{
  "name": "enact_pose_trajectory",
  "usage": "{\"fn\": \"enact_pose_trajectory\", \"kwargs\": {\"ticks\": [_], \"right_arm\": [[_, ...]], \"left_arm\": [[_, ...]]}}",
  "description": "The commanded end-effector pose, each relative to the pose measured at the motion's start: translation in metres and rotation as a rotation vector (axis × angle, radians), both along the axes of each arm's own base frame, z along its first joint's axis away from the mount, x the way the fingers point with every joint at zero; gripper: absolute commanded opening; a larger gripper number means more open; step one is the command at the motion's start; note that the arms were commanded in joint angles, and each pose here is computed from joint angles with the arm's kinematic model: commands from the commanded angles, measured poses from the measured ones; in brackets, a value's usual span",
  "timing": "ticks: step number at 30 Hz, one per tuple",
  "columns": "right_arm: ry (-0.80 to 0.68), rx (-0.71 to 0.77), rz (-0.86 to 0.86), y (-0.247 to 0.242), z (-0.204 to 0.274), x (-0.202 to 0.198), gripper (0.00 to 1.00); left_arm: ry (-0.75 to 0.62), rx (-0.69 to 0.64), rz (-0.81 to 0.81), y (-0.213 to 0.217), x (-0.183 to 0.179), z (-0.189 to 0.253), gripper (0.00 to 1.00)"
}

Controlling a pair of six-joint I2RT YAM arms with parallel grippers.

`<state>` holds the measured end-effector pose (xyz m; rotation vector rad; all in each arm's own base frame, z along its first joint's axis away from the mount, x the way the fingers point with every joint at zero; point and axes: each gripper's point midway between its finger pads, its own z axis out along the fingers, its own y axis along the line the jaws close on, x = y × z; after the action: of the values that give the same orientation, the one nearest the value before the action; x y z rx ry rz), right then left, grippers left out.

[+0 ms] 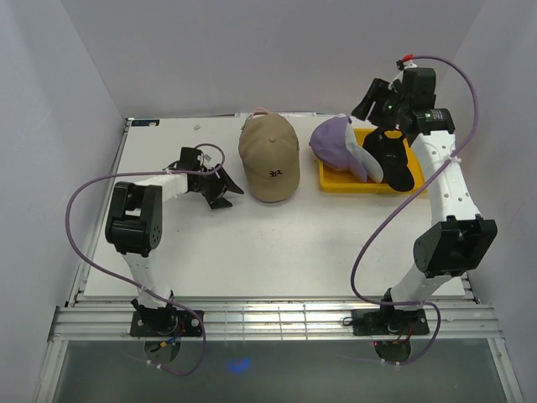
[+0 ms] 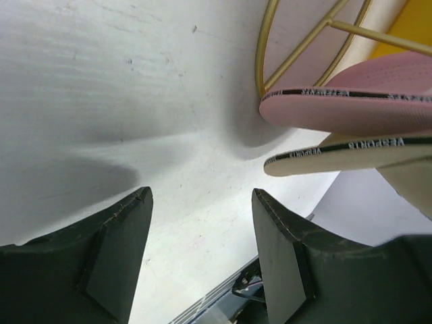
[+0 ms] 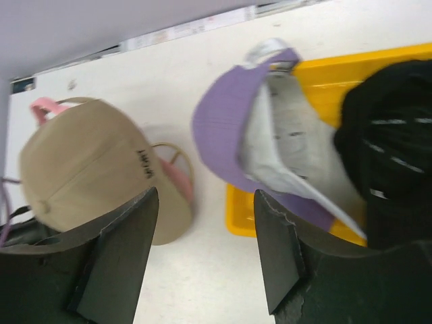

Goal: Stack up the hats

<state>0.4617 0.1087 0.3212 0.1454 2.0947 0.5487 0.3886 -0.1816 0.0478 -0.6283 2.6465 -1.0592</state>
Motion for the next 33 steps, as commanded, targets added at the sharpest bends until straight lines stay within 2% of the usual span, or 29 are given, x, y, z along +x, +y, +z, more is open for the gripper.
{"fn": "enact_pose_trajectory", "kwargs": {"ticks": [1, 6, 10, 15, 26, 27, 33], "right_arm": [[0.045, -0.137, -0.111, -0.059, -0.006, -0.009, 0.64], [0.165, -0.243, -0.166, -0.098, -0.041, -0.006, 0.62], [0.238, -0.273, -0.145, -0.1, -0.065, 0.002, 0.57], [0.315, -0.334, -0.168, -0.112, -0.091, 0.008, 0.56], [0.44, -0.421, -0.171, -0.118, -0.142, 0.013, 0.55], [0.455, -0.428, -0.172, -0.118, -0.145, 0.012, 0.51], [0.518, -0.5, -0.214, -0.133, -0.165, 0.005, 0.4]], "left_arm": [[-0.125, 0.028, -0.023, 0.007, 0.0, 0.04, 0.7], [-0.204, 0.01, -0.044, 0.006, -0.007, 0.072, 0.71], [-0.267, -0.012, -0.057, 0.005, -0.016, 0.098, 0.7], [-0.334, -0.042, -0.081, 0.002, -0.027, 0.129, 0.7], [-0.386, -0.056, -0.105, 0.002, -0.039, 0.159, 0.7], [-0.385, -0.054, -0.107, 0.002, -0.039, 0.158, 0.7], [-0.378, -0.047, -0.113, 0.003, -0.042, 0.156, 0.7]]}}
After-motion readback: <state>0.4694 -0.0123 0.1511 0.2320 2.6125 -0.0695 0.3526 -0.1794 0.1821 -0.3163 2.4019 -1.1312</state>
